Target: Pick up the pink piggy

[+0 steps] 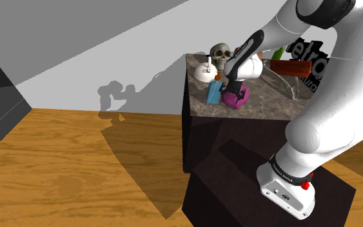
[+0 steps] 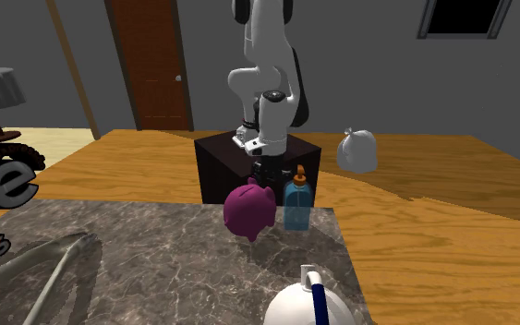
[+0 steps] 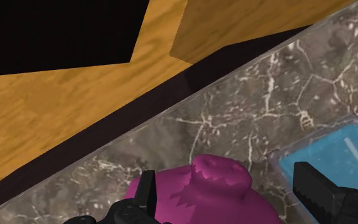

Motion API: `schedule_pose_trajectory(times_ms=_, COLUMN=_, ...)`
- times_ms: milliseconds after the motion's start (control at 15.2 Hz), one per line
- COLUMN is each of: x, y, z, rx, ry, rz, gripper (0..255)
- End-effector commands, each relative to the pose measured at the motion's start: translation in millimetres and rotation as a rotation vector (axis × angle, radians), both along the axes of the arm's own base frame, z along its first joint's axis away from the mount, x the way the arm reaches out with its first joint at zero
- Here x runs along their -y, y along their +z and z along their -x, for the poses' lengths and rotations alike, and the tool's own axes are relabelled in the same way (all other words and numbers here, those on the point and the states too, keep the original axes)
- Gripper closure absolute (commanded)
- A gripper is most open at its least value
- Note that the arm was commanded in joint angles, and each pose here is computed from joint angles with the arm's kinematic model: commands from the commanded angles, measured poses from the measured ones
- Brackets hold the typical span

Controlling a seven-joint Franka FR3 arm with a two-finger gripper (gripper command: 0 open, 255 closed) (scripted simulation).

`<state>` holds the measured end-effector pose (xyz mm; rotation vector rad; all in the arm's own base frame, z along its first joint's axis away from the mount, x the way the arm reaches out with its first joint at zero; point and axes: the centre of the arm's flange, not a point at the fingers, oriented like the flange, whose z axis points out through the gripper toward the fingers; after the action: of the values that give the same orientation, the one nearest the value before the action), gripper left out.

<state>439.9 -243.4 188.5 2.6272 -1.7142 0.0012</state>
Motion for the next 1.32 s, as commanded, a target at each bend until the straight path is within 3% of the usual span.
schedule_pose_trajectory(times_ms=0, x=0.1, y=-11.1, z=0.5, rx=0.001, ry=-0.002, rz=0.0, gripper=0)
schedule_pose_trajectory(times_ms=330, x=0.1, y=-30.0, z=0.5, rx=0.001, ry=-0.002, rz=0.0, gripper=0)
schedule_pose_trajectory(times_ms=396, x=-0.2, y=-29.6, z=0.0, rx=0.001, ry=-0.002, rz=0.0, gripper=255)
schedule_pose_trajectory(times_ms=990, x=0.1, y=-30.0, z=0.5, rx=0.001, ry=-0.002, rz=0.0, gripper=255)
schedule_pose_trajectory(times_ms=1254, x=0.1, y=-8.9, z=0.5, rx=0.001, ry=-0.002, rz=0.0, gripper=255)
